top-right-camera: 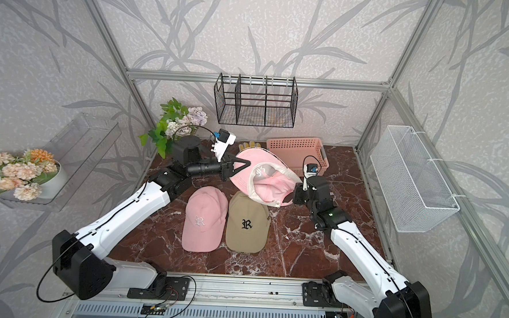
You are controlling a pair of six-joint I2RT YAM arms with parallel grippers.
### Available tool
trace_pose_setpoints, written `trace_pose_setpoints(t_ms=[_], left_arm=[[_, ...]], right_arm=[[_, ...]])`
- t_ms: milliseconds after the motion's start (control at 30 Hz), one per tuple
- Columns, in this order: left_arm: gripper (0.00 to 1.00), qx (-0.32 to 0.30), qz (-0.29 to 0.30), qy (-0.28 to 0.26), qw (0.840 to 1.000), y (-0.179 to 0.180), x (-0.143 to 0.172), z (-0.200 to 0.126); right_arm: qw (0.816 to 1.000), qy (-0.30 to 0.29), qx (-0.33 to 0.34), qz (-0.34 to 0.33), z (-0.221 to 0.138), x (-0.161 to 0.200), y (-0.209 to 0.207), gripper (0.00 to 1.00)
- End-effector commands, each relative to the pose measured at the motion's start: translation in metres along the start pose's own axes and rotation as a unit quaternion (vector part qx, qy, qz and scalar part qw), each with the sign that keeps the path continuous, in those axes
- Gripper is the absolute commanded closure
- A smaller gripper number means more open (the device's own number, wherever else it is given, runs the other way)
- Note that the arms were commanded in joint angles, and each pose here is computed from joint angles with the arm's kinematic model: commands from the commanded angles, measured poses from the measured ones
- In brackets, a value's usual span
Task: Turn the baseball cap inside out
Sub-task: Turn over the baseball cap.
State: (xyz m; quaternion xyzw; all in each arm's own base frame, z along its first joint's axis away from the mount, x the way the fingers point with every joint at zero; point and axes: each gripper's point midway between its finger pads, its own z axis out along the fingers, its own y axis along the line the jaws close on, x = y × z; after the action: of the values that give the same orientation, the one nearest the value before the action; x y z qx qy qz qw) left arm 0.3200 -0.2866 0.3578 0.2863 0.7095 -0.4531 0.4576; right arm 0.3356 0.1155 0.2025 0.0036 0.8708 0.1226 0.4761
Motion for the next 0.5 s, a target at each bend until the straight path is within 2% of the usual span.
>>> trace_pose_setpoints(t_ms=[0, 100, 233, 333, 467], left_arm=[[1.0, 0.001, 0.044, -0.106, 0.993, -0.018, -0.065, -0.018], [1.0, -0.01, 0.017, -0.12, 0.993, -0.008, -0.061, -0.015], [1.0, -0.017, -0.036, -0.118, 0.992, 0.005, -0.051, -0.008], [1.0, -0.021, -0.079, -0.116, 0.99, 0.014, -0.044, -0.003], [1.0, -0.043, -0.145, -0.116, 0.982, 0.027, -0.039, -0.001]], right_arm=[[0.996, 0.062, 0.065, -0.005, -0.001, 0.03, -0.028, 0.76], [0.998, 0.05, 0.008, -0.043, -0.008, 0.017, -0.008, 0.62], [0.995, -0.021, -0.049, -0.089, -0.029, -0.01, 0.013, 0.44], [0.986, -0.076, -0.065, -0.131, -0.044, -0.026, 0.02, 0.38], [0.976, -0.114, -0.058, -0.179, -0.055, -0.034, 0.02, 0.36]])
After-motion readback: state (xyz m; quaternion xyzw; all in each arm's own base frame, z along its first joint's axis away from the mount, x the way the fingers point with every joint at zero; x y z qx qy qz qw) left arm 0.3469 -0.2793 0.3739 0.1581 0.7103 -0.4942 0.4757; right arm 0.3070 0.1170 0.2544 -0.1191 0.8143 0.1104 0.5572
